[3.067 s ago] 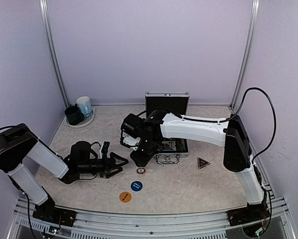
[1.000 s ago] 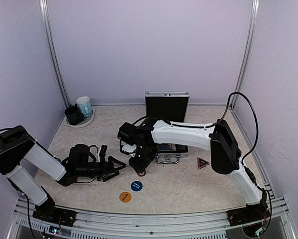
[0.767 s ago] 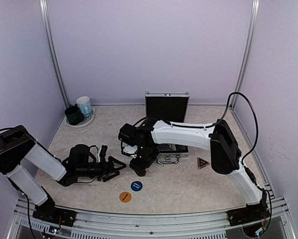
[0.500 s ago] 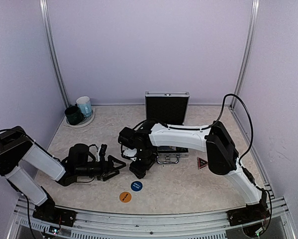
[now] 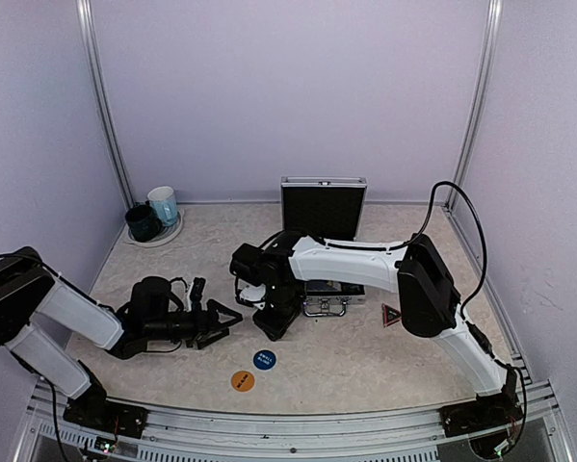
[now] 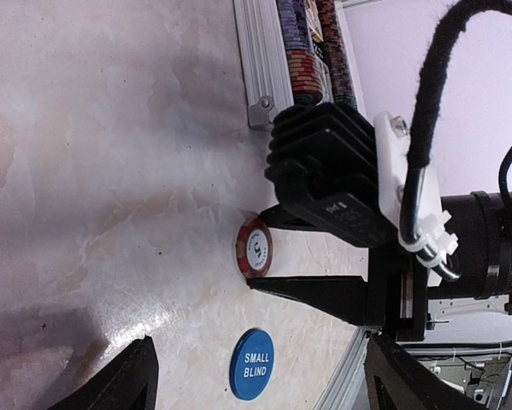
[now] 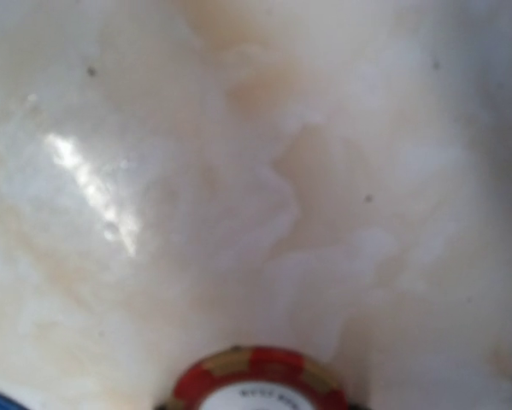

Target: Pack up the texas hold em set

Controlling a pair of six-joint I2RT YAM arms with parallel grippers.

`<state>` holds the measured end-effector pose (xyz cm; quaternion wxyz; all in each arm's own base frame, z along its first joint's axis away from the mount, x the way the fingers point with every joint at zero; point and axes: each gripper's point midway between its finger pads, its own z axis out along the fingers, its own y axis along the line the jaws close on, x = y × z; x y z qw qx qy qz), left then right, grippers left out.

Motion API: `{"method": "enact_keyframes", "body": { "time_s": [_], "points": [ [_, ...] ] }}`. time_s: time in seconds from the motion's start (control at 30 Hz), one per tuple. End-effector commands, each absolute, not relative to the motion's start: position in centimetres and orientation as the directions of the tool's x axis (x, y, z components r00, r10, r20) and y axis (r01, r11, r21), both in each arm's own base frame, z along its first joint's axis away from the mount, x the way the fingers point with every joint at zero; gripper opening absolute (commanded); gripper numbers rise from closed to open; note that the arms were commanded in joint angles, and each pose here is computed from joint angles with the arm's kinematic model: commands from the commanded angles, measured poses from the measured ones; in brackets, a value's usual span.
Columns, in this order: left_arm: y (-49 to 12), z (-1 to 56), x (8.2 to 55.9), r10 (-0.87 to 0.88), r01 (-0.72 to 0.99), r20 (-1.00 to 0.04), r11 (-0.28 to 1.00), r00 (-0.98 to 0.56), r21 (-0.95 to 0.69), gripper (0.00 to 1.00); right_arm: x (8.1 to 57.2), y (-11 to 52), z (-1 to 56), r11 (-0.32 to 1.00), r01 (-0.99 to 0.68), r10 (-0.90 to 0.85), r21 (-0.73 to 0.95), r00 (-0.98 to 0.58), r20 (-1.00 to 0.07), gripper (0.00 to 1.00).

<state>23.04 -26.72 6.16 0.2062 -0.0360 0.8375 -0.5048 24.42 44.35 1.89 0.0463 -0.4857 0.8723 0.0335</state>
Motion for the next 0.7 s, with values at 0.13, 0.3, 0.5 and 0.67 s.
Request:
{"method": "enact_keyframes", "body": {
  "time_s": [0.13,0.3,0.5,0.67],
  "points": [
    [-26.2,6.2,23.0,-0.263,0.168,-0.339,0.511,-0.903,-0.843,0.83,24.3,44.0,-0.8,0.525,-0.851,-0.848,0.025,-0.525,-0.071,0.38],
    [-26.6,5.6,23.1,-0.243,0.162,-0.324,0.514,-0.914,-0.842,0.83,24.8,44.8,1.6,0.517,-0.856,-0.845,0.013,-0.513,-0.150,0.37],
    [-27.2,5.1,23.1,-0.234,0.148,-0.293,0.489,-0.927,-0.860,0.83,24.7,45.3,3.0,0.512,-0.859,-0.840,0.015,-0.505,-0.198,0.37],
    [-27.6,5.2,23.3,-0.230,0.149,-0.287,0.479,-0.930,-0.865,0.83,24.8,45.6,3.9,0.509,-0.861,-0.838,0.007,-0.497,-0.226,0.37]
  ]
}}
